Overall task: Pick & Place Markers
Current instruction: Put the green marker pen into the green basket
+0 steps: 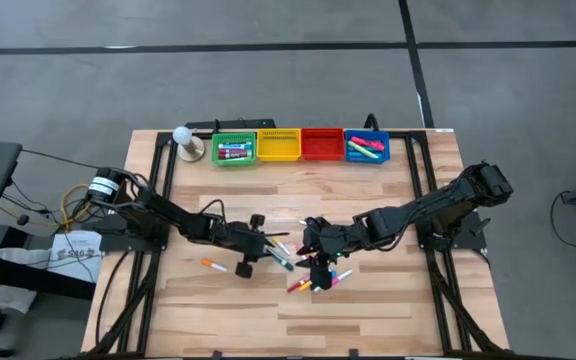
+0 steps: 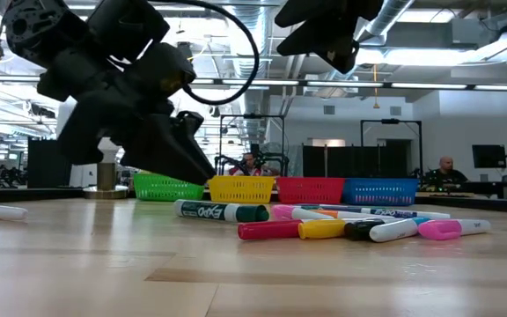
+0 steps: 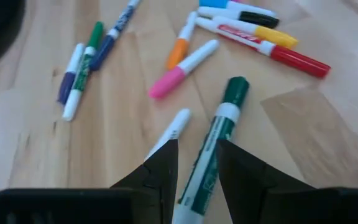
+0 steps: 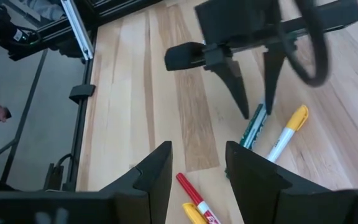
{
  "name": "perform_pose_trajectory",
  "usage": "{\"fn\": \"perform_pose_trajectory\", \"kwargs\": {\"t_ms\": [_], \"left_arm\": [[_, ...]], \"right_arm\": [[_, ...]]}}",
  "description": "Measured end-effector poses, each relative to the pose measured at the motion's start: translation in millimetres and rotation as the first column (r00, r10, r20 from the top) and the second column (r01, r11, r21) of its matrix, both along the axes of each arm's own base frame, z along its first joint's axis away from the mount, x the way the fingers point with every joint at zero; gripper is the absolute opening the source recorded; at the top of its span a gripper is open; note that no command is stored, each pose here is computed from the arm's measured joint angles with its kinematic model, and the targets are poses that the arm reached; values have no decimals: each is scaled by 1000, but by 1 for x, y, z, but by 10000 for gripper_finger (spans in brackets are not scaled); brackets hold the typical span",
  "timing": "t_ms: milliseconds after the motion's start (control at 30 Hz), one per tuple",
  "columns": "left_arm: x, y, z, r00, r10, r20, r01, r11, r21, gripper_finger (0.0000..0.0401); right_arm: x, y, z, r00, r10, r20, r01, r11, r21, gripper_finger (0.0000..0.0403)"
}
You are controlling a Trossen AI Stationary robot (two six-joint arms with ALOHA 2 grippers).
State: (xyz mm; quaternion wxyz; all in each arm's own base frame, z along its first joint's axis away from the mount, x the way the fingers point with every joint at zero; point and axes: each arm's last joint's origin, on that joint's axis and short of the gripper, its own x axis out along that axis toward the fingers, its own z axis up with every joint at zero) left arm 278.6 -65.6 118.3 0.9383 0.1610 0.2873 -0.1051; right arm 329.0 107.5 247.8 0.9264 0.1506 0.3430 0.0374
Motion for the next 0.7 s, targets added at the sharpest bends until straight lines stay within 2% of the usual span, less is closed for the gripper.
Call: {"fn": "perform_pose_trajectory", "kwargs": {"t_ms": [167,367,500,700], "left_arm": [[0,-1,-6,999,-27,-17,27,1000,14,109],[2,-1,-26,997,-24,-77,26,999,28,109],[3,-2,-38,995,-6,-102,7,1000,1,109],[2,-6,-41,991,50,-126,-59,996,-73,101]], "right_arm": [[1,-4,0,1000,-10,-4,10,1000,-4,144],[2,-8,0,1000,-23,-3,23,1000,-4,139],[2,-8,0,1000,-23,-2,23,1000,-3,139],[2,-8,0,1000,-23,-2,23,1000,-3,142]]}}
